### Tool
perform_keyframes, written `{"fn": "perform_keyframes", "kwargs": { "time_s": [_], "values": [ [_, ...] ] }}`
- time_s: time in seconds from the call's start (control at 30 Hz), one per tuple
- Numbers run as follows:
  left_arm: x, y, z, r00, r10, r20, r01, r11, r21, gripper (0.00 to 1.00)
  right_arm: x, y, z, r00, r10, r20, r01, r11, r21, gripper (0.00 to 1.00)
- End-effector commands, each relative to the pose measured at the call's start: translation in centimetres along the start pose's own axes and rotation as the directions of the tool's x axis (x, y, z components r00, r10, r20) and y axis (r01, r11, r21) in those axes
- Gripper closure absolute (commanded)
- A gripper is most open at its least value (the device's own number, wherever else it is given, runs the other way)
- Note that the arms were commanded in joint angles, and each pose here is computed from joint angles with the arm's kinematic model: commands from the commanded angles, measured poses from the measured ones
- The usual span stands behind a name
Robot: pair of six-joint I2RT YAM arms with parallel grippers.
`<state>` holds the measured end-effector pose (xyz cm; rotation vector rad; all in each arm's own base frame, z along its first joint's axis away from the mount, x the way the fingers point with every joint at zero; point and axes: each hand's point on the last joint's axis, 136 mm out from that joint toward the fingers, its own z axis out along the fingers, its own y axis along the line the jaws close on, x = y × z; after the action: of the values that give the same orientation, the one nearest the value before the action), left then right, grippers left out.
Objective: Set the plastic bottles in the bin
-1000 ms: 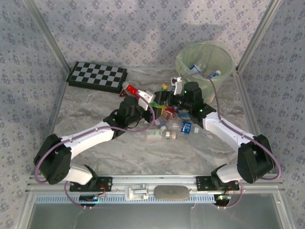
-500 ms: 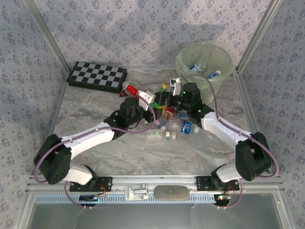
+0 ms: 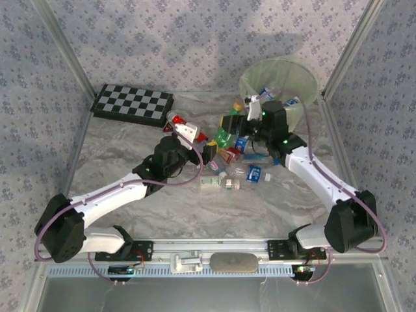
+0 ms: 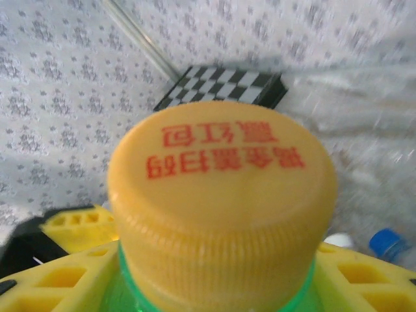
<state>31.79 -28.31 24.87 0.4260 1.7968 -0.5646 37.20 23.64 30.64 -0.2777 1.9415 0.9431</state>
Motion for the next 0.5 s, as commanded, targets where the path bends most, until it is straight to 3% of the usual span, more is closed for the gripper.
{"fn": "perform_keyframes", "kwargs": {
  "time_s": [0.0, 0.23, 0.47],
  "values": [
    [-0.3, 2.2, -0.4, 0.997, -0.068, 0.028, 0.070, 0.995, -0.075, 0.00, -5.3, 1.3, -3.7, 0.979, -0.176, 0.104, 0.169, 0.983, 0.076, 0.40],
    [1.5, 5.9, -0.6, 0.980, -0.196, 0.026, 0.197, 0.965, -0.172, 0.00, -13.2, 0.9, -9.0, 0.890, -0.385, 0.244, 0.307, 0.902, 0.304, 0.42],
    [3.6, 8.7, -1.5, 0.962, -0.270, 0.030, 0.267, 0.924, -0.273, 0.00, -19.2, -3.4, -12.8, 0.832, -0.463, 0.305, 0.261, 0.812, 0.521, 0.42]
  ]
}}
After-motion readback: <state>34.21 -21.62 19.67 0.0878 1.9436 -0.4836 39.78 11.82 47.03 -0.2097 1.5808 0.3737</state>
